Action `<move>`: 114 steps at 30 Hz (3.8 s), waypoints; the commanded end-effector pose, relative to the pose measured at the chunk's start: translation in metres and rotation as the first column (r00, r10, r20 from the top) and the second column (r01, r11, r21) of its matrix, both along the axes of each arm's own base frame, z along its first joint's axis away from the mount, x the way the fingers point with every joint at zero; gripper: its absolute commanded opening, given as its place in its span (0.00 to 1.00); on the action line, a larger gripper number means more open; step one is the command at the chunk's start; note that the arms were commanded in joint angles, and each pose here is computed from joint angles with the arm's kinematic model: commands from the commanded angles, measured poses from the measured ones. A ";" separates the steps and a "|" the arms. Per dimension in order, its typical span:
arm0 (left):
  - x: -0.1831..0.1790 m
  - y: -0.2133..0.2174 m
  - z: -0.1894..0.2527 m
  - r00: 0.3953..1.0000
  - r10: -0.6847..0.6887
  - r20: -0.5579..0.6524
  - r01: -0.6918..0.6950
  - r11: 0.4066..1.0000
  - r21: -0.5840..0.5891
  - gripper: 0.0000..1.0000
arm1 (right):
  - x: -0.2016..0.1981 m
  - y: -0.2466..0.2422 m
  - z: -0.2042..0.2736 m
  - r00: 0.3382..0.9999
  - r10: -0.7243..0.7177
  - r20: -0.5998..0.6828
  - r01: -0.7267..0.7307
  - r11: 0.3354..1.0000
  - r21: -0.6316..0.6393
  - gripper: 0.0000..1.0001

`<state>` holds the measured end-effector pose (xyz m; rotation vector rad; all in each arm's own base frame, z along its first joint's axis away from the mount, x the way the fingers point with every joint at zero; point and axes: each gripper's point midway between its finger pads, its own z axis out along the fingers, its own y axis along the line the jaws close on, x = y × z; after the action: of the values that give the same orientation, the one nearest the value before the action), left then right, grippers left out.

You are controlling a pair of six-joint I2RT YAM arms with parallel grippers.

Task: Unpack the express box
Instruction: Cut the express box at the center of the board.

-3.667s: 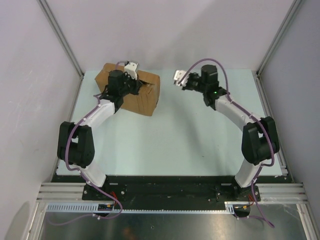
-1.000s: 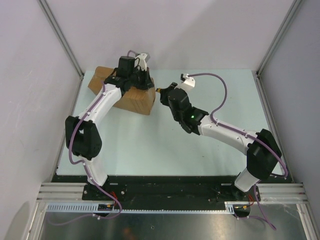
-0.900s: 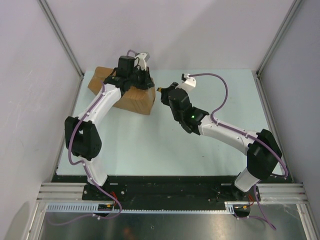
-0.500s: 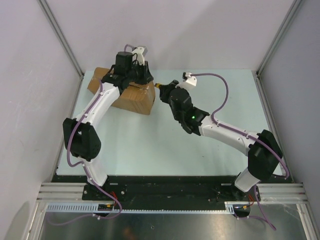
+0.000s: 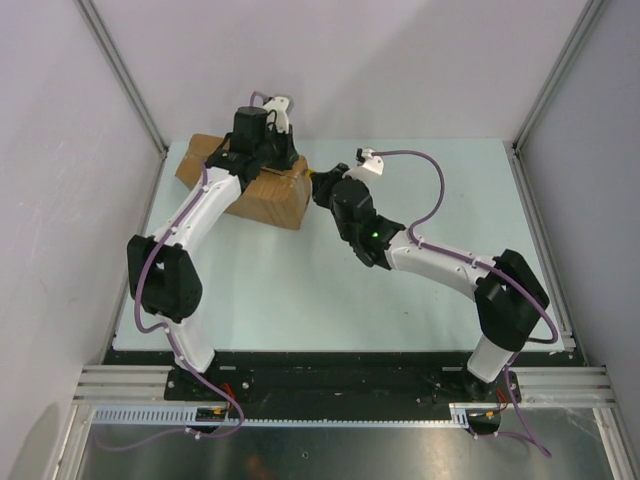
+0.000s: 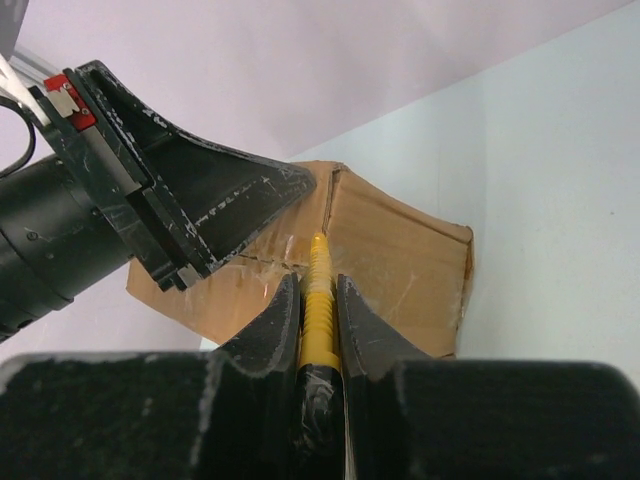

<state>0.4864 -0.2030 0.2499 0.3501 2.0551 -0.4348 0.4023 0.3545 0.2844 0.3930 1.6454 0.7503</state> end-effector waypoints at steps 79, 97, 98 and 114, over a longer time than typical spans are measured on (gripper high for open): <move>0.012 0.026 -0.100 0.949 0.269 -0.164 -0.250 0.960 0.126 0.11 | -0.003 0.035 -0.051 1.000 -0.001 -0.004 0.001 0.995 -0.099 0.00; -0.003 0.022 -0.125 0.933 0.271 -0.237 -0.247 0.961 0.124 0.09 | -0.016 0.025 -0.023 1.000 -0.030 0.008 0.030 0.997 -0.065 0.00; -0.004 0.021 -0.125 0.935 0.261 -0.242 -0.238 0.964 0.120 0.09 | -0.014 0.021 -0.020 0.999 -0.043 0.013 0.044 0.997 -0.071 0.00; -0.011 0.017 -0.108 0.952 0.212 -0.222 -0.196 0.976 0.093 0.09 | 0.025 -0.019 0.016 0.979 -0.165 0.116 0.168 0.986 -0.011 0.00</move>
<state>0.5140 -0.2122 0.2210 0.1011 2.0168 -0.4072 0.4206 0.3417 0.2767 0.4058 1.5708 0.6007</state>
